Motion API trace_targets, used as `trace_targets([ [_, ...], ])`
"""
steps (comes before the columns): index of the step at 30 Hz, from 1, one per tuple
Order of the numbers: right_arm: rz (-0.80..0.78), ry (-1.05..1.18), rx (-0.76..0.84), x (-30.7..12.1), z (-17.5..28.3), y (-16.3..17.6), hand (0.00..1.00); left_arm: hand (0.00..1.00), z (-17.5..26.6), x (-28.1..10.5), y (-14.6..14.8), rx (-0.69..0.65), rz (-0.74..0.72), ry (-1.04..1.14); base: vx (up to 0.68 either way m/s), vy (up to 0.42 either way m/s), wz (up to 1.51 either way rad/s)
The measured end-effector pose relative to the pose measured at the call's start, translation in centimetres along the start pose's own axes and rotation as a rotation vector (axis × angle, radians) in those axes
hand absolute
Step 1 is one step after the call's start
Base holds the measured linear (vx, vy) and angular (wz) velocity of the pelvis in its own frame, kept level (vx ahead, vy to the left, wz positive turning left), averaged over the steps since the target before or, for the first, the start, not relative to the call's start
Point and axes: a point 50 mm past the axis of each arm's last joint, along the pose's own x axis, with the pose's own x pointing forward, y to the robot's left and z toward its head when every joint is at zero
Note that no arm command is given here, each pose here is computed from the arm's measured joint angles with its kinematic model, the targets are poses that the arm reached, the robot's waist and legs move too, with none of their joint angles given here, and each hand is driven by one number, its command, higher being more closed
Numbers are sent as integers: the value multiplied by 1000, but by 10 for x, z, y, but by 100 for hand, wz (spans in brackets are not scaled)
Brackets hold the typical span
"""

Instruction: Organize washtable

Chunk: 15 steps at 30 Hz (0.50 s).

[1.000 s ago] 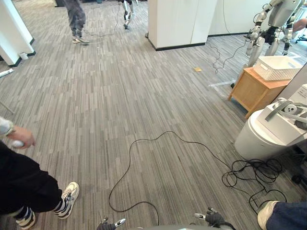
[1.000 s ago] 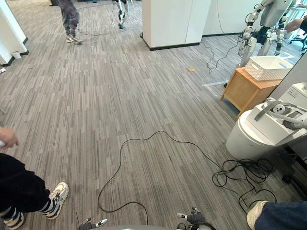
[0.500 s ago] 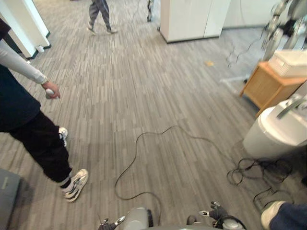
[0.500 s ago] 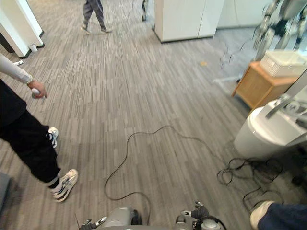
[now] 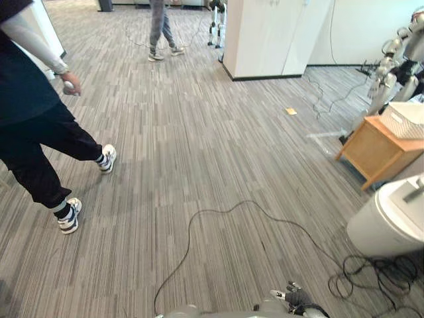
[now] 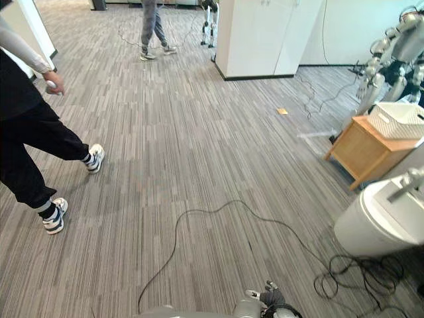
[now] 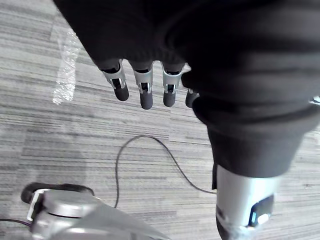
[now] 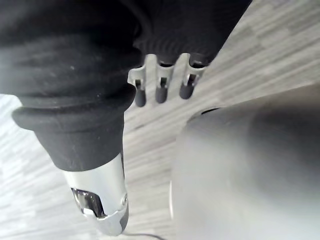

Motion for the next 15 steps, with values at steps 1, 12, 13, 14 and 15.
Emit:
trace_targets([
  [1, -9, -30, -9, 1, 8, -5, 0, 0, 1, 0, -5, -6, -10, -1, 703, 133, 36],
  [12, -98, 83, 35, -8, -25, -33, 0, 0, 14, 1, -30, -227, -15, -11, 808, -17, 30],
  [13, -100, 86, 35, -9, -26, -33, 0, 0, 14, 2, -22, -267, 15, -3, 761, -14, -29],
  [14, -95, 92, 33, -9, -28, -32, 0, 0, 13, 3, -18, -268, 26, -4, 873, -20, -35],
  [15, -76, 110, 29, -9, -31, -25, 0, 0, 15, 4, -10, -257, 42, -8, 692, -13, -36],
])
